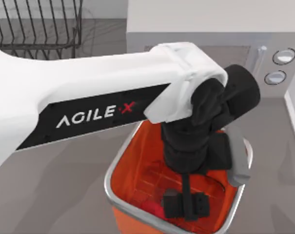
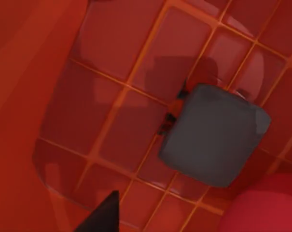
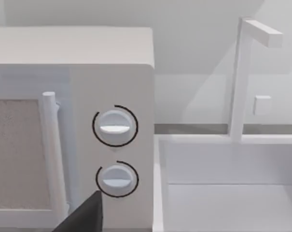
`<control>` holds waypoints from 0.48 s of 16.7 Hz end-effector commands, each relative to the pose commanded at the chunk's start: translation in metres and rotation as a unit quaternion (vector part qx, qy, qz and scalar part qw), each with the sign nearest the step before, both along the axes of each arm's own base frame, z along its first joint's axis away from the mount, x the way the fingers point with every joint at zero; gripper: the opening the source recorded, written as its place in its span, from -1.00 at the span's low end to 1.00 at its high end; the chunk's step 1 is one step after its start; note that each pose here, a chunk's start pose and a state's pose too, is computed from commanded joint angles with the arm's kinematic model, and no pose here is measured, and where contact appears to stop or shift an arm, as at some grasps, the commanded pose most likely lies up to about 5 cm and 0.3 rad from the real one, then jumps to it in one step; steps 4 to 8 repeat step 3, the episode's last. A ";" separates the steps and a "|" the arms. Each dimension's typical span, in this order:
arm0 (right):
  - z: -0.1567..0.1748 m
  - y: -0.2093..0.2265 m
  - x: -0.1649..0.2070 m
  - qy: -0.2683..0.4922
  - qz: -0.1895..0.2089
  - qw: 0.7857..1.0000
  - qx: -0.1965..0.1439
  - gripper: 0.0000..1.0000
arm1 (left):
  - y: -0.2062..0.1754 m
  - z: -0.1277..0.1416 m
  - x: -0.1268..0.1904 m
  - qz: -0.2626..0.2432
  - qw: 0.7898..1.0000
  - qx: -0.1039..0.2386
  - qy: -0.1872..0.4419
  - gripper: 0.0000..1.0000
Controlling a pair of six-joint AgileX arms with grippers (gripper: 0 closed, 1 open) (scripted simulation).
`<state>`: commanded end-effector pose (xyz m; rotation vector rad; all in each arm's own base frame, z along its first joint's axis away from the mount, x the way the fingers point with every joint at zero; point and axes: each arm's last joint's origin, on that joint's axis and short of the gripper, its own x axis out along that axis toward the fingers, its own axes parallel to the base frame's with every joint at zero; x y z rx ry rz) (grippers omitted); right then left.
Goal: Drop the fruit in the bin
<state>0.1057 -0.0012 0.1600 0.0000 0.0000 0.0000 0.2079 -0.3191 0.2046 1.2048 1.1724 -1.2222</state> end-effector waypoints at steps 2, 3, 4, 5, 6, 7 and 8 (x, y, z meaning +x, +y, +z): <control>0.000 0.000 0.000 0.000 0.000 1.000 0.000 1.00 | 0.000 0.000 0.000 0.000 1.000 0.000 0.000 1.00; 0.000 0.000 0.000 0.000 0.000 1.000 0.000 1.00 | 0.000 0.000 0.000 0.000 1.000 0.000 0.000 1.00; 0.000 0.000 0.000 0.000 0.000 1.000 0.000 1.00 | 0.000 0.000 0.000 0.000 1.000 0.000 0.000 1.00; 0.000 0.000 0.000 0.000 0.000 1.000 0.000 1.00 | 0.000 0.000 0.000 0.000 1.000 0.000 0.000 1.00; 0.000 0.000 0.000 0.000 0.000 1.000 0.000 1.00 | 0.000 0.000 0.000 0.000 1.000 0.000 0.000 1.00; 0.000 0.000 0.000 0.000 0.000 1.000 0.000 1.00 | 0.000 0.000 0.000 0.000 1.000 0.000 0.000 1.00; 0.000 0.000 0.000 0.000 0.000 1.000 0.000 1.00 | 0.000 0.000 0.000 0.000 1.000 0.000 0.000 1.00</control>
